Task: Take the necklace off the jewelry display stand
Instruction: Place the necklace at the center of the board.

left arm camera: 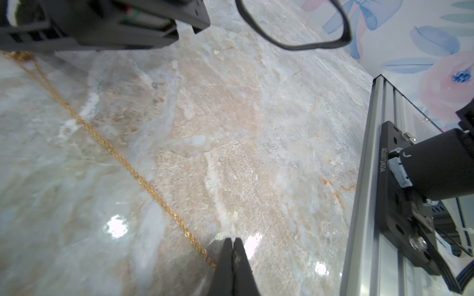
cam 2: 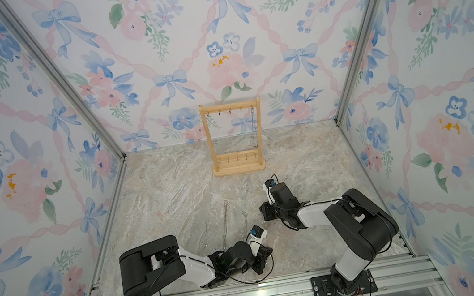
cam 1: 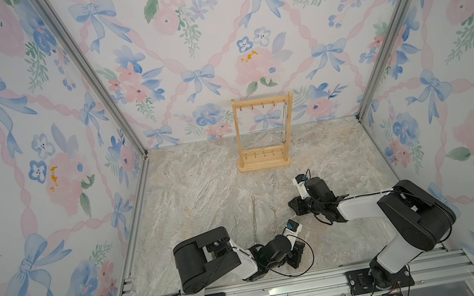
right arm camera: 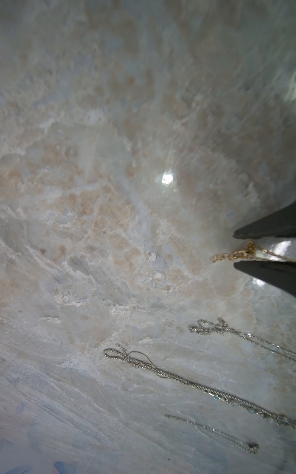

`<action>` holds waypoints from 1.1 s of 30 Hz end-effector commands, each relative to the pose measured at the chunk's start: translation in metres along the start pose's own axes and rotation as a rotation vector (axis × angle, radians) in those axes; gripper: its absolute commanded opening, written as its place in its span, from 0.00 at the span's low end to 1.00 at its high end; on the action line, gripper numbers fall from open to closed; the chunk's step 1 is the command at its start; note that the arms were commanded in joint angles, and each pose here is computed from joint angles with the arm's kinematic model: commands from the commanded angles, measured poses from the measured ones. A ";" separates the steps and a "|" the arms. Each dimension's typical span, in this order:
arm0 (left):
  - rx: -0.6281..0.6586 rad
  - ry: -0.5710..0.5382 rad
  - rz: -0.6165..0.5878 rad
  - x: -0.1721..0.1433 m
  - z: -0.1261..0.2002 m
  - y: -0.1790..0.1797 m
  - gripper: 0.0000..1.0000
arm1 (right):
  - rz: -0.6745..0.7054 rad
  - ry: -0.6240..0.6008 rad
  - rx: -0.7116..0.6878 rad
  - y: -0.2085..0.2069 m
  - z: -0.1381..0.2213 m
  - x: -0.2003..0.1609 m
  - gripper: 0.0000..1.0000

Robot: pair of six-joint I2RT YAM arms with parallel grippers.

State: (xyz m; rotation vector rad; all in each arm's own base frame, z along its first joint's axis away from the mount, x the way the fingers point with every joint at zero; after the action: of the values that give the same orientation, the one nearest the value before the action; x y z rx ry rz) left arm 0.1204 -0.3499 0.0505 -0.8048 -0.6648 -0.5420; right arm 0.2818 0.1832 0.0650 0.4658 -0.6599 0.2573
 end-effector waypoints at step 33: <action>0.058 0.049 -0.050 0.013 0.005 0.001 0.13 | -0.011 -0.197 -0.005 -0.006 0.049 0.010 0.27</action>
State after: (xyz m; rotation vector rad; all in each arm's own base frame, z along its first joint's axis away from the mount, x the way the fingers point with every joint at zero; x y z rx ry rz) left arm 0.1244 -0.3483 0.0570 -0.7519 -0.6460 -0.5577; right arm 0.2651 0.1582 0.0971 0.4982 -0.8102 0.2076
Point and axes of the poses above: each gripper's point midway between its finger pads, its own z axis back along the fingers, its own y axis along the line the jaws close on, x = y × z, the point moved 6 cm from there along z, back along the fingers, and after that the axes turned 7 degrees about z, right-handed, at the moved point
